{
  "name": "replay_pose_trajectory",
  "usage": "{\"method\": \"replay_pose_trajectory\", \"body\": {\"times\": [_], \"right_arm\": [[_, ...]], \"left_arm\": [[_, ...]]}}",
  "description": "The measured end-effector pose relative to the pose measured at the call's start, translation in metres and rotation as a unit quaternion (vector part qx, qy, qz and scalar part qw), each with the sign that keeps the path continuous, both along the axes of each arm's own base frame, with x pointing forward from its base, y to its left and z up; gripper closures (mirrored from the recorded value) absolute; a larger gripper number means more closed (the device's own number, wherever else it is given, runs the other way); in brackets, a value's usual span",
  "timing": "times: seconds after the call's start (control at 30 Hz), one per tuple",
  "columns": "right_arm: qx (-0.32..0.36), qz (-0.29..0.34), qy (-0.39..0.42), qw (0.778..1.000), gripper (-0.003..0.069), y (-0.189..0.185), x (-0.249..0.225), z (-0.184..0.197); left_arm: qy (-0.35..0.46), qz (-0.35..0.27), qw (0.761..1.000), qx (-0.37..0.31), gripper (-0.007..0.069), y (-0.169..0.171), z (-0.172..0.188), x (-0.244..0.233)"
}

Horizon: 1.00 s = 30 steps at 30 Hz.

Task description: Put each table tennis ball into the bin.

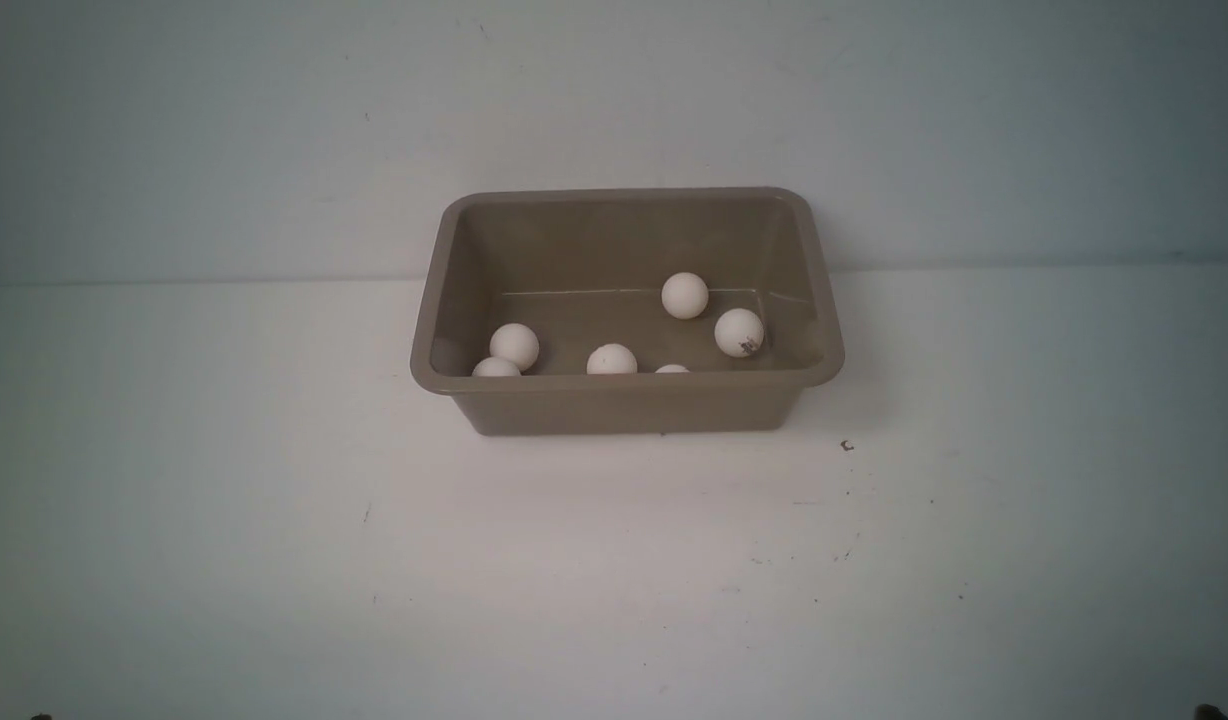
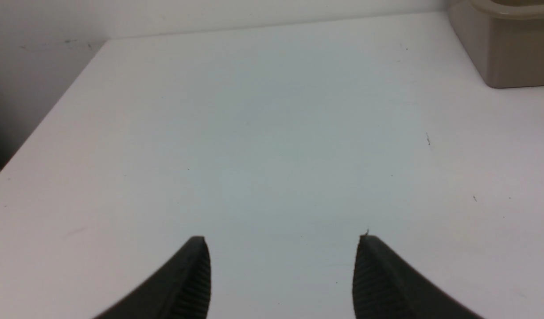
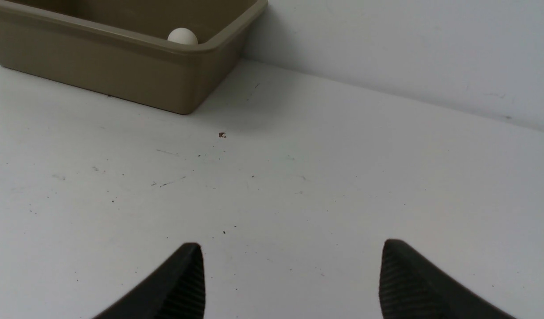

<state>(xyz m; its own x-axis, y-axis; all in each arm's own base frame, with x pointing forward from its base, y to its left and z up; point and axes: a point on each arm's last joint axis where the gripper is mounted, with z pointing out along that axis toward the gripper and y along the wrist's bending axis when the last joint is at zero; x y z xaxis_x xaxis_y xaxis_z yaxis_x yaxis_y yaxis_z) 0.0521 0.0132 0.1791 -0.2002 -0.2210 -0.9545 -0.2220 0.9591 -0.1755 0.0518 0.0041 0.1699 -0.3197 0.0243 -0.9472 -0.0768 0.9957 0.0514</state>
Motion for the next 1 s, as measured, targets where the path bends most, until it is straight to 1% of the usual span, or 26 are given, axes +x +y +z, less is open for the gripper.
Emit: {"method": "replay_pose_trajectory", "body": {"times": [0.83,0.97,1.0], "right_arm": [[0.000,0.000,0.000,1.000,0.0177,0.0000,0.0000,0.0000],[0.018,-0.005,0.003,1.000,0.0177,0.0000,0.0000,0.0001],[0.035,-0.009,0.005,0.999,0.0177,-0.0001,0.0001,0.0003]], "left_arm": [[-0.001,0.000,1.000,-0.005,0.0231,-0.0004,0.0000,0.0000],[-0.001,0.000,1.000,-0.005,0.0231,-0.0004,0.0000,0.0000],[-0.001,0.000,1.000,-0.005,0.0231,-0.0004,0.0000,0.0000]]}}
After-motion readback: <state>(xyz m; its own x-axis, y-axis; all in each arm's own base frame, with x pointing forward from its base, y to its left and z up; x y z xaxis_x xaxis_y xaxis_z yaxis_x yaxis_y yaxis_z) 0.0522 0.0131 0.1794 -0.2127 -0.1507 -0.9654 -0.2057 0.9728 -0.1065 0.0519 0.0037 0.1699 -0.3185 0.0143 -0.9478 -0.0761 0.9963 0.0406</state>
